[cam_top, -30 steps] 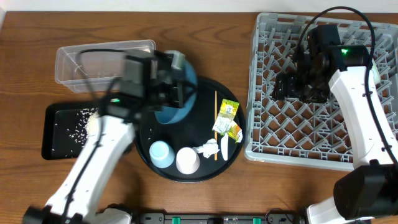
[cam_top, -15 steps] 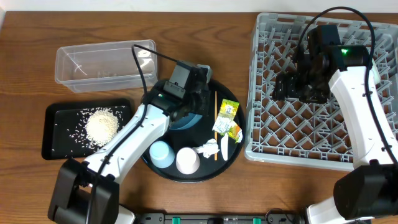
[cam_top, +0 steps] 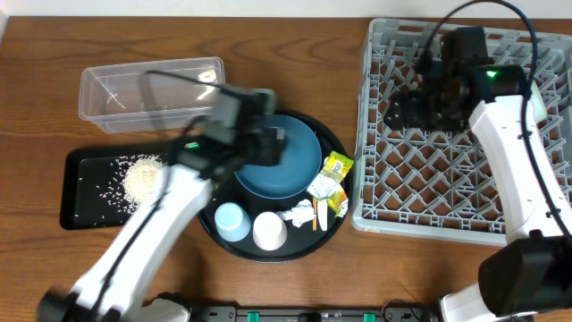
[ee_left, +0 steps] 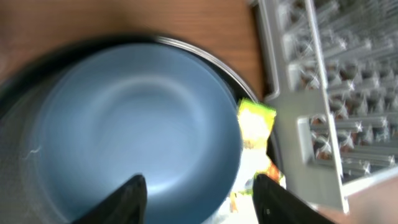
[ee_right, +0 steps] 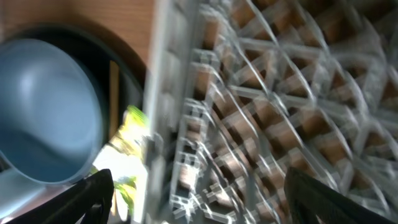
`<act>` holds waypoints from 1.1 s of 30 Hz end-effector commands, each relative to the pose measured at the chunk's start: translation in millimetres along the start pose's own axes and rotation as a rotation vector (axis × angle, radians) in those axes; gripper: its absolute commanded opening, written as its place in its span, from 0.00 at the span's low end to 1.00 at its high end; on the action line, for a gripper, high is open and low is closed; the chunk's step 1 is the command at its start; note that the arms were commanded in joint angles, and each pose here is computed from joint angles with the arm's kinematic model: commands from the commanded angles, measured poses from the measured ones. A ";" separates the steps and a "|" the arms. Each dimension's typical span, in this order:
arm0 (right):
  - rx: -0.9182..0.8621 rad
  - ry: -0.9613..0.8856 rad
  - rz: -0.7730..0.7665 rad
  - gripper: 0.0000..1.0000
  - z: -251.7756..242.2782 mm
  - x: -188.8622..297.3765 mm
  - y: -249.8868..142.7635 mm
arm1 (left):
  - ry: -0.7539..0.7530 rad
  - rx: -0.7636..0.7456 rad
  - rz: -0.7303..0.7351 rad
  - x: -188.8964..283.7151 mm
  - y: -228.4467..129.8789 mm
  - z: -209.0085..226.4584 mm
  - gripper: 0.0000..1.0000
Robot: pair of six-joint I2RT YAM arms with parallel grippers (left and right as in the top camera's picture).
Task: Sort waste into correct bins and load items into the dishwasher rack
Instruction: 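Return the teal bowl with the left gripper onto the round tray, then grasp the teal bowl with the right gripper and lift it toward the rack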
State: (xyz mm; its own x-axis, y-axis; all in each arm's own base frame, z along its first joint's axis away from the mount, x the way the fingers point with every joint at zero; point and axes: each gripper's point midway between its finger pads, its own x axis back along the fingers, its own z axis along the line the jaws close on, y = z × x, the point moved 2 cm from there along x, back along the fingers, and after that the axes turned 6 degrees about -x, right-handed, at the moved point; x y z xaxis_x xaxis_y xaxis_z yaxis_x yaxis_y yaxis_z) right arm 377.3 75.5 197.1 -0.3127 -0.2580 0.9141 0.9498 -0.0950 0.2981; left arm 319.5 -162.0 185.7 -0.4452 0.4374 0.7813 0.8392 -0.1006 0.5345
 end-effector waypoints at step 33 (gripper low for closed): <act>0.197 -0.033 0.188 0.04 121.8 -190.6 -57.5 | 0.394 0.569 0.052 117.1 -67.9 158.8 0.66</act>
State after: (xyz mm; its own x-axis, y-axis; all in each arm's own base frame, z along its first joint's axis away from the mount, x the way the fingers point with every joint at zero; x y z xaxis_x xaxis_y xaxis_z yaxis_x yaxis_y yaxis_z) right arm 382.1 238.7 32.4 -0.1235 -0.1939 0.9732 0.9756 0.1554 0.1548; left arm 259.6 35.5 187.9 -0.3869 0.0871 0.9180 0.8498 0.4202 0.3182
